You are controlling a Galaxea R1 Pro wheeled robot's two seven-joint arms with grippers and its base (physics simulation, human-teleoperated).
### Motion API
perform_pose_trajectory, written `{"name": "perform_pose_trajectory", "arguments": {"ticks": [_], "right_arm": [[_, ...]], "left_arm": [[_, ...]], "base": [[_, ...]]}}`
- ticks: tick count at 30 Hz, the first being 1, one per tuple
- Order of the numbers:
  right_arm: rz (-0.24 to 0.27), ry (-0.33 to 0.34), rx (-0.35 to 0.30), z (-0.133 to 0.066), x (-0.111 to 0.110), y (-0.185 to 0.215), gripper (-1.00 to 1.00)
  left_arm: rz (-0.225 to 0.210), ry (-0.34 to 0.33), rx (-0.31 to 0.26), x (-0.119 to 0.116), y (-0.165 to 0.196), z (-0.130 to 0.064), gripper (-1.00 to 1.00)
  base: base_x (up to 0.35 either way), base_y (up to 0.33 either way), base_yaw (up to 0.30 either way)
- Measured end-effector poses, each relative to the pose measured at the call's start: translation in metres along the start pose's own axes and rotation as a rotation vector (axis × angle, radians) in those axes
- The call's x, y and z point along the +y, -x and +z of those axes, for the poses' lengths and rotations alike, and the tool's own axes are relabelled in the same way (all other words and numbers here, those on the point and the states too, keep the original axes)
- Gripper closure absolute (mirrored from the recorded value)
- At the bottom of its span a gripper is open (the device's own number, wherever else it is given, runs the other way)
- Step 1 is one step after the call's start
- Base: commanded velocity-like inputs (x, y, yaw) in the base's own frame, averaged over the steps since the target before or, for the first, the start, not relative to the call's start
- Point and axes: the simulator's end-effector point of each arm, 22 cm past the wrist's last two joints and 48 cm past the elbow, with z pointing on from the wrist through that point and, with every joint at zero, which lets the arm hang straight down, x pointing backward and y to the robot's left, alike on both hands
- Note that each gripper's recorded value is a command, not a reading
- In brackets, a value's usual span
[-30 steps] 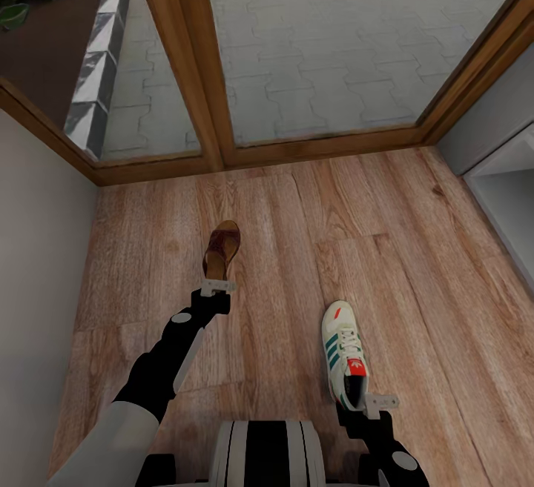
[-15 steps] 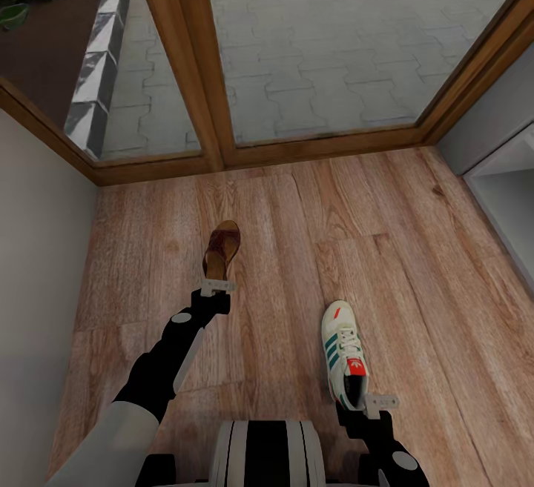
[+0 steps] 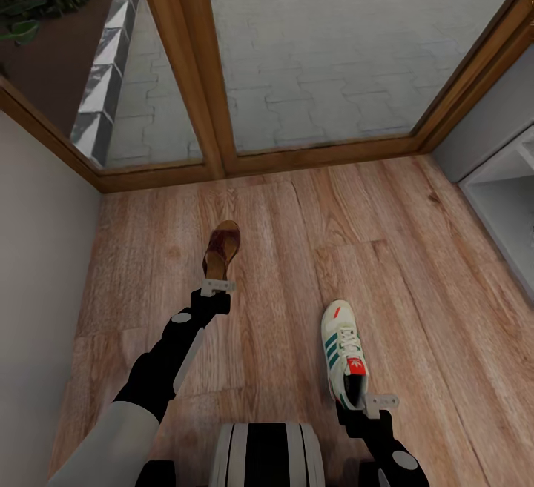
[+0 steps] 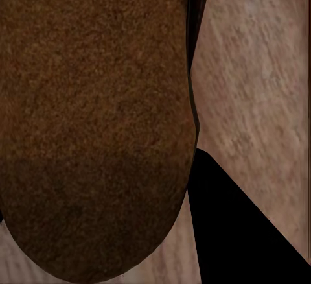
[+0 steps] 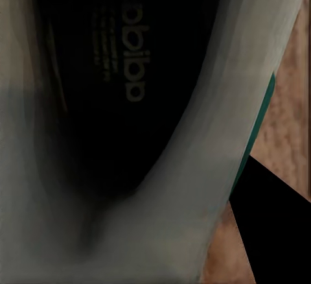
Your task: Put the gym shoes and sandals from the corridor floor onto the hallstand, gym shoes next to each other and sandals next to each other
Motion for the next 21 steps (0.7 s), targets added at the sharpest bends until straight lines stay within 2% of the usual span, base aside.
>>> {"name": "perform_pose_trajectory", "arguments": {"ticks": [13,16,19,21], "right_arm": [[-0.005,0.004,-0.065,-0.010,0.002,0.032,1.00],[-0.006,0.004,-0.118,-0.015,0.002,0.059,1.00],[-0.004,0.004,-0.204,-0.026,0.002,0.100,1.00],[-0.003,0.004,-0.233,-0.031,0.002,0.115,1.00]], "left_arm": [[0.008,0.003,-0.048,-0.001,0.031,-0.017,1.00],[0.009,0.002,-0.059,-0.003,0.038,-0.021,1.00],[0.009,0.002,-0.068,-0.003,0.044,-0.026,1.00],[0.009,0.001,-0.074,-0.005,0.047,-0.029,1.00]], "base": [[0.000,0.000,0.000],[0.000,0.000,0.000],[0.000,0.000,0.000],[0.000,0.000,0.000]]}}
